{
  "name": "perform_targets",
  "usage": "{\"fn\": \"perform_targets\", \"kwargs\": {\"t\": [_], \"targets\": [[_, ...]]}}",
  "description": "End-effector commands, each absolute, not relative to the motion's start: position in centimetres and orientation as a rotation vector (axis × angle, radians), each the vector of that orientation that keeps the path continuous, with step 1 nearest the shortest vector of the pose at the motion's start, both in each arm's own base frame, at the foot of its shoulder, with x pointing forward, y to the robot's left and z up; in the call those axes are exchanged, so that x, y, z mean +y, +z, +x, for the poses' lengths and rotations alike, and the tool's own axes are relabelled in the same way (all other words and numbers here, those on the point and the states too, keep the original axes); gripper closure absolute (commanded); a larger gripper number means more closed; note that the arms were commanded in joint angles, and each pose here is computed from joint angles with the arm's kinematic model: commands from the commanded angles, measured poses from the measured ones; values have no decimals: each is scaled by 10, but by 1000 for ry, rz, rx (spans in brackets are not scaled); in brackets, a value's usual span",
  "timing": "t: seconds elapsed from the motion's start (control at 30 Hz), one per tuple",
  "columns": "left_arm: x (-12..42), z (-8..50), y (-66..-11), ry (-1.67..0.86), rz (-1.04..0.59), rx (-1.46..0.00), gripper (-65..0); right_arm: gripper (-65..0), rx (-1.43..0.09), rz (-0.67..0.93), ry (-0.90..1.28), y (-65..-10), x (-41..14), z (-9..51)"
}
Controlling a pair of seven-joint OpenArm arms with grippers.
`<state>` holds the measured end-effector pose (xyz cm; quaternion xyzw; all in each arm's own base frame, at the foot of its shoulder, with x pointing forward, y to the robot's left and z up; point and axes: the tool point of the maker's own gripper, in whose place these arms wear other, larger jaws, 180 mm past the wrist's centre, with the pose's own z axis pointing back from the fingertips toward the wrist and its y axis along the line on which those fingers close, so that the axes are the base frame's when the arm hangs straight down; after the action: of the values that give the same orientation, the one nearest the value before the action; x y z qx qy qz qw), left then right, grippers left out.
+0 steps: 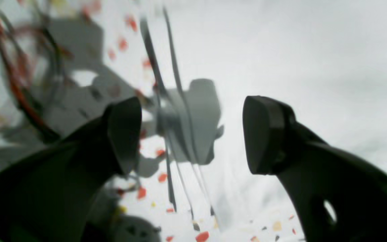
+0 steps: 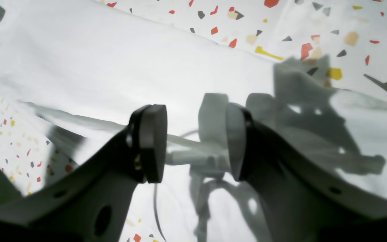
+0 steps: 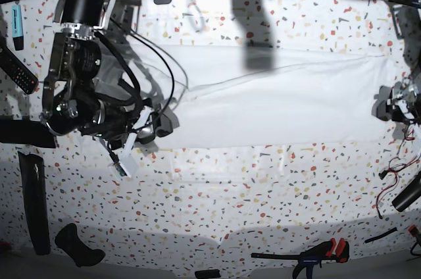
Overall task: Fold the T-shirt properly
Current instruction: 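Raise both grippers and move the left gripper to the strip's end, then grasp the end of the folded white strip with the left gripper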
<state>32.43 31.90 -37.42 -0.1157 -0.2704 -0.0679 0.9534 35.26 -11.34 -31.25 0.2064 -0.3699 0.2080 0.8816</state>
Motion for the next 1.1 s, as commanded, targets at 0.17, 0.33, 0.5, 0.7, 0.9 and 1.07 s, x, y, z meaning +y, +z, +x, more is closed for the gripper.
{"fn": "perform_targets", "kwargs": {"t": [0.17,0.33,0.5,0.7,0.9,1.07], "targets": [[337,325,-356,112,-532,-660,-451,-287,-789,421,463,-311,-109,325],[328,310,-371,171,-636,-601,-451,-287,-781,400,505,-311,-102,281],[332,309,-390,194,-561,-633,-451,-287,-755,389,547,-308,-93,230],[334,306,-394,191,-546,-622,-451,-287,-705,399,567,-308,-85,184],[345,312,-393,180,-479,-668,-451,-287,-700,407,566,-307,-83,175],[326,293,-419,150,-484,-550,-451,-287,-701,410,565,-307,-82,175]]}}
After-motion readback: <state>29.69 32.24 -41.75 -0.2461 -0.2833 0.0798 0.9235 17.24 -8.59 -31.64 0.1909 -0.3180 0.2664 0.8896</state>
